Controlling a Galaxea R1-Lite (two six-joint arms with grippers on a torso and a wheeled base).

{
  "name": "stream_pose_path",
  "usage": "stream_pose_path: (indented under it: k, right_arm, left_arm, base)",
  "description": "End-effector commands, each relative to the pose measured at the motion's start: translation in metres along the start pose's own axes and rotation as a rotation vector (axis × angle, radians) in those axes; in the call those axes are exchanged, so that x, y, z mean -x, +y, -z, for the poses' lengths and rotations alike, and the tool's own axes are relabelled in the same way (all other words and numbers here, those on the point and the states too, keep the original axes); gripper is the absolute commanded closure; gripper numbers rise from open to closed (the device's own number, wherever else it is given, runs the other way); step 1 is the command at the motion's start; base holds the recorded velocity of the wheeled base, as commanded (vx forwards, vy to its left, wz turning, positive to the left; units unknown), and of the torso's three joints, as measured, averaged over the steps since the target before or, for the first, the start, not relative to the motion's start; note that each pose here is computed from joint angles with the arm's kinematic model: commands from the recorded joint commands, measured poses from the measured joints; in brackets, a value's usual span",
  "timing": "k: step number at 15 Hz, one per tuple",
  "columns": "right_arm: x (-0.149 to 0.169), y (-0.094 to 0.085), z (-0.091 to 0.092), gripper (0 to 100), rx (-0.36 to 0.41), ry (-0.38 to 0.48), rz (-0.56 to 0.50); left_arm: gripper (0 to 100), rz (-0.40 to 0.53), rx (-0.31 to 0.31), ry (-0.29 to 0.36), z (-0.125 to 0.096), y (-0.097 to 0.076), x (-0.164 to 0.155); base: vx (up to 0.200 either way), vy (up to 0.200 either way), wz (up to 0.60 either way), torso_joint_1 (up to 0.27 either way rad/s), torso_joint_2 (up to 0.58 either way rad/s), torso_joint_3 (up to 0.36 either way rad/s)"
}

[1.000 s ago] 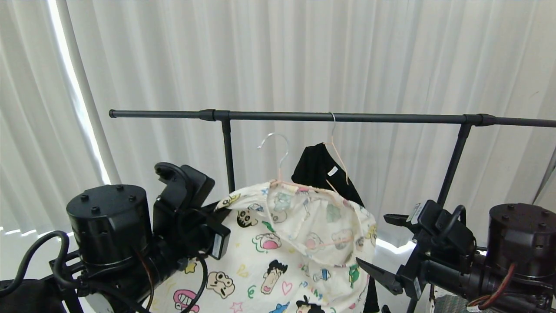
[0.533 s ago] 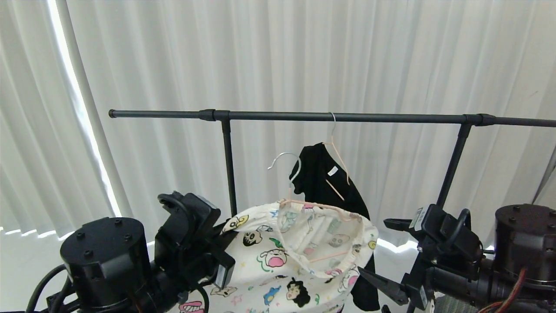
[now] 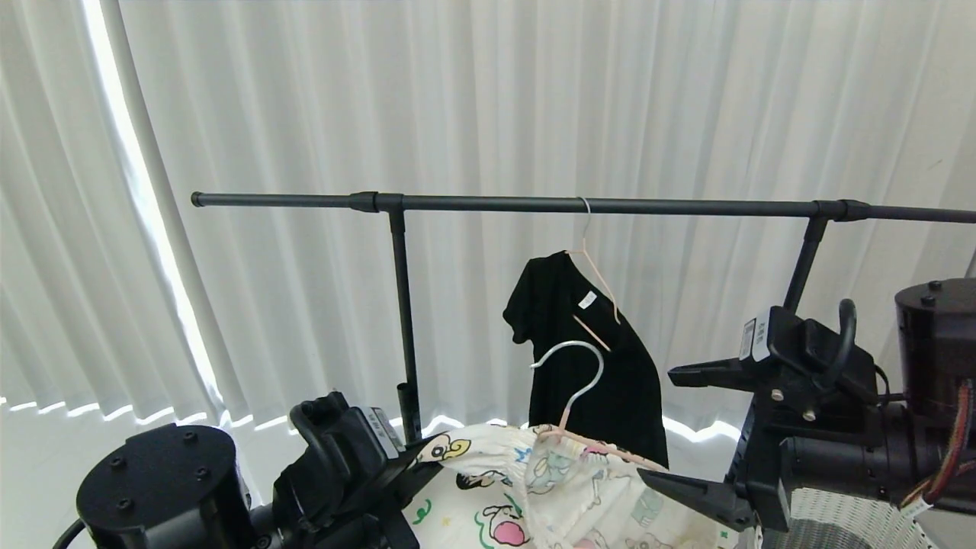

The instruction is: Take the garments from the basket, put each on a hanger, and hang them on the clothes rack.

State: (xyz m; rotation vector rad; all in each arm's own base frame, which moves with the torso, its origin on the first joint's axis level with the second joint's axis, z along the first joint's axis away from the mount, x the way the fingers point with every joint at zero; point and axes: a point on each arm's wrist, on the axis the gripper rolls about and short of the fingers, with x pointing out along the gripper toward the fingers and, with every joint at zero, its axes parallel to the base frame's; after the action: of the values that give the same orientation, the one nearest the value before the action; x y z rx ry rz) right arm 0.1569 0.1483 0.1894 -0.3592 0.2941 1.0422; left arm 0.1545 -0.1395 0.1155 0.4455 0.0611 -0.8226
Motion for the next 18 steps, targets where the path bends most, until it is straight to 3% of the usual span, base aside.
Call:
stream_pose_path:
  k: [1, 3, 5, 7, 12, 18]
  right_arm:
    - [0.006, 0.004, -0.002, 0, 0.009, -0.006, -0.016]
    - [0.007, 0.008, 0.001, 0, 0.003, 0.018, -0.06]
    - [0.008, 0.013, 0.011, 0, -0.004, 0.094, -0.138]
    - [0.008, 0.015, 0.014, 0, 0.002, 0.104, -0.166]
    - [0.02, 0.024, 0.035, 0, -0.015, 0.151, -0.181]
    - [0.017, 0.024, 0.039, 0, -0.022, 0.175, -0.184]
  left_arm:
    - [100, 0.003, -0.003, -0.008, -0.002, 0.0, -0.002]
    - [100, 0.038, -0.013, -0.03, -0.007, -0.008, -0.003]
    - [100, 0.092, -0.027, -0.059, -0.013, -0.02, -0.003]
    - [100, 0.101, -0.051, -0.089, -0.02, -0.022, -0.007]
    - [100, 0.093, -0.076, -0.109, -0.025, -0.021, -0.009]
    - [100, 0.122, -0.09, -0.141, -0.031, -0.028, -0.01]
  base:
    - [0.0, 0.0, 0.0, 0.0, 0.0, 0.0]
    - [0.0, 0.0, 0.0, 0.0, 0.0, 0.0]
    - [0.0, 0.0, 0.0, 0.0, 0.0, 0.0]
    - [0.0, 0.0, 0.0, 0.0, 0.0, 0.0]
    - [0.0, 0.0, 0.0, 0.0, 0.0, 0.0]
    - [0.0, 0.0, 0.0, 0.0, 0.0, 0.0]
